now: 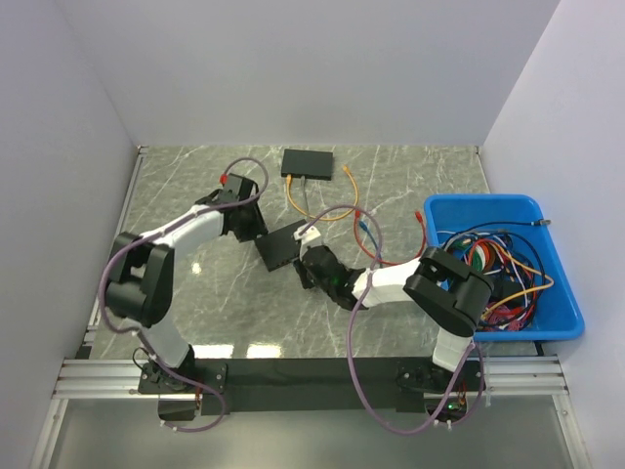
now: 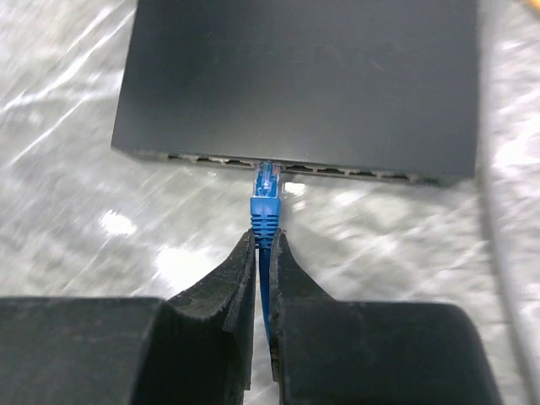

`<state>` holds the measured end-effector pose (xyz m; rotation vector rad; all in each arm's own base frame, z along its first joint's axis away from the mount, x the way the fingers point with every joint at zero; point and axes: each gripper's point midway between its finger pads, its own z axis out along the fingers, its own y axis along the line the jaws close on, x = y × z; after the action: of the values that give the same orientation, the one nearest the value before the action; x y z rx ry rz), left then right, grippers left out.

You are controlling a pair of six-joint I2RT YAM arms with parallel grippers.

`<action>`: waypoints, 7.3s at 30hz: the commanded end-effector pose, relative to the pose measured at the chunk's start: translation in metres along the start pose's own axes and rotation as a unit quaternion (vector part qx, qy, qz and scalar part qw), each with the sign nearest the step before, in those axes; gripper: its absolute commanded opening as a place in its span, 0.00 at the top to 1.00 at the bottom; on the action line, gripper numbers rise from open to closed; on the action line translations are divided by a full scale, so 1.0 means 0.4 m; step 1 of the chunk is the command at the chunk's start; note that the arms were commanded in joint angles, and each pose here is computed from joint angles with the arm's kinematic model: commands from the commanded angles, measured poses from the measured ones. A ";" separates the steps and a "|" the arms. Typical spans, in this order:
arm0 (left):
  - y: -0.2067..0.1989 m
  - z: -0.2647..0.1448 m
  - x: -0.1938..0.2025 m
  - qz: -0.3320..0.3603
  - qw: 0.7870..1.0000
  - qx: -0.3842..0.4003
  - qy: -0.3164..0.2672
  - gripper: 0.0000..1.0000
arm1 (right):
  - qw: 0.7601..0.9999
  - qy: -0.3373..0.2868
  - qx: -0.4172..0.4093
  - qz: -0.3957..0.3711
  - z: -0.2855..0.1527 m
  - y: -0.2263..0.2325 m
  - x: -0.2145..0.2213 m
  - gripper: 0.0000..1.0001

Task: Insert the plug into the switch port

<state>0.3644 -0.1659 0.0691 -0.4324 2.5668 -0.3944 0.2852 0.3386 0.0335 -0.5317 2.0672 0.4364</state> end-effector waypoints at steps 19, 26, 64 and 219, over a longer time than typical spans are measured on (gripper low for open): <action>0.059 0.153 0.113 0.065 0.994 -0.049 0.069 0.64 | 1.000 -0.022 -0.012 -0.002 -0.017 0.061 0.013 1.00; 0.071 0.146 0.232 0.085 0.990 -0.046 0.098 0.66 | 0.999 -0.028 0.014 -0.031 0.024 0.058 -0.038 1.00; 0.164 0.163 0.589 0.109 0.973 -0.038 0.201 0.71 | 0.989 -0.121 0.041 0.078 0.090 -0.046 -0.352 1.00; -0.137 -0.396 0.006 0.119 0.947 0.293 -0.055 0.15 | 0.991 -0.103 -0.067 0.056 -0.241 0.015 -0.258 1.00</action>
<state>0.3000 -0.1637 0.1909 -0.0546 2.3131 -0.7881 0.2591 0.2940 0.1255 -0.4750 2.0426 0.5005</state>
